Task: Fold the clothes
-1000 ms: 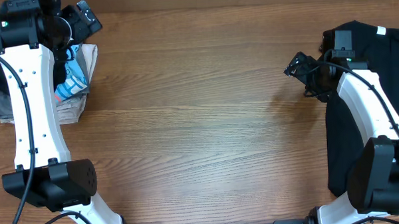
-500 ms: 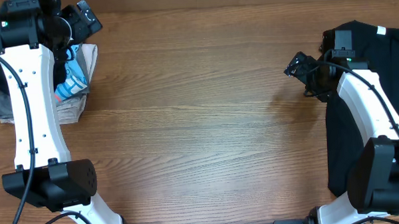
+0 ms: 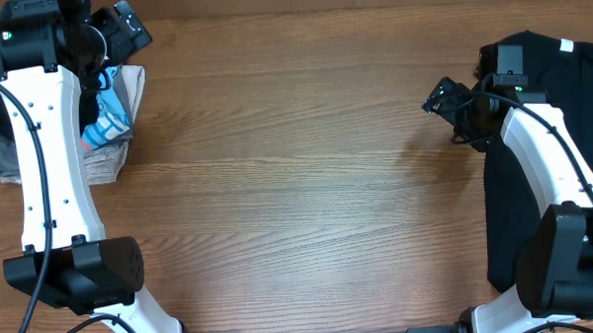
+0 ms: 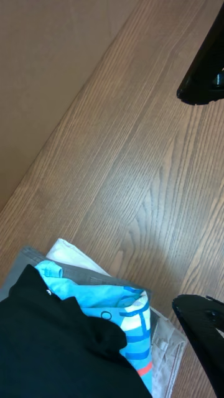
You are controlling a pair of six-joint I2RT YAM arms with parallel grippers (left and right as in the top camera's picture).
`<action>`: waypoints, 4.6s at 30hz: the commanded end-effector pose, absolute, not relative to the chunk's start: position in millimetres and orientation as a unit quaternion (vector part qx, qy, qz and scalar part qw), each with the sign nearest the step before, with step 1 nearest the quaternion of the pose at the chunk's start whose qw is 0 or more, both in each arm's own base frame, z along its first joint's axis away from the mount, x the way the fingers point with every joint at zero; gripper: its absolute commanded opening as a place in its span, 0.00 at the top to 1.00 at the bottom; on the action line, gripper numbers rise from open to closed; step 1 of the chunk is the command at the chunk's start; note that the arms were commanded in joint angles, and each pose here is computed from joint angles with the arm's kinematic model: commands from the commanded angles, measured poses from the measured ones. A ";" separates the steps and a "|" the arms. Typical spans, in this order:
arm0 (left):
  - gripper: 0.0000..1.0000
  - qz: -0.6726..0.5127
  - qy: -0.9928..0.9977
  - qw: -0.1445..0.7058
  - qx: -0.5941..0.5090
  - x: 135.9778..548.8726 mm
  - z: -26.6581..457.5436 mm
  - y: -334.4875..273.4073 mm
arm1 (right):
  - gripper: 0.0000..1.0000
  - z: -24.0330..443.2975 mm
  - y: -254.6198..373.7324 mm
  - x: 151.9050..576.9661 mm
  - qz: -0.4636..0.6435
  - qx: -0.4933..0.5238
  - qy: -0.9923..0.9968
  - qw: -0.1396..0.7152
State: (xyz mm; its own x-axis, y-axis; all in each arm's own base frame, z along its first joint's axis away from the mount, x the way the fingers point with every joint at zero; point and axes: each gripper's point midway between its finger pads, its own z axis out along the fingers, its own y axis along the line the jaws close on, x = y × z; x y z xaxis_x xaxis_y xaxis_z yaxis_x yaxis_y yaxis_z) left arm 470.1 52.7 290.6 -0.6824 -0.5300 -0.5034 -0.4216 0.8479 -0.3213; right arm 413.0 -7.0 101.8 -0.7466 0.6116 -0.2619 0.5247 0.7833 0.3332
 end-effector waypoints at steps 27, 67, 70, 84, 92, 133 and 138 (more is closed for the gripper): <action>0.00 -0.084 0.916 0.300 -0.254 470.3 288.5 54.3 | 0.00 393.4 27.8 296.2 0.224 0.191 0.790 0.538; 0.00 -0.084 0.916 0.300 -0.254 470.3 288.5 54.3 | 0.00 340.3 20.2 96.9 0.257 0.151 0.701 0.648; 0.00 -0.084 0.916 0.300 -0.254 470.3 288.5 54.3 | 0.00 331.5 18.8 109.6 0.250 0.159 0.704 0.645; 0.00 -0.084 0.916 0.300 -0.254 470.3 288.5 54.3 | 0.00 330.8 19.8 185.6 0.265 0.152 0.612 0.729; 0.00 -0.084 0.916 0.300 -0.254 470.3 288.5 54.3 | 0.00 298.9 22.3 216.9 0.276 0.141 0.566 0.764; 0.00 -0.084 0.916 0.300 -0.254 470.3 288.5 54.3 | 0.00 170.2 22.4 245.5 0.099 0.037 0.714 0.692; 0.00 -0.084 0.916 0.300 -0.254 470.3 288.5 54.3 | 0.00 170.2 22.4 245.5 0.099 0.037 0.714 0.692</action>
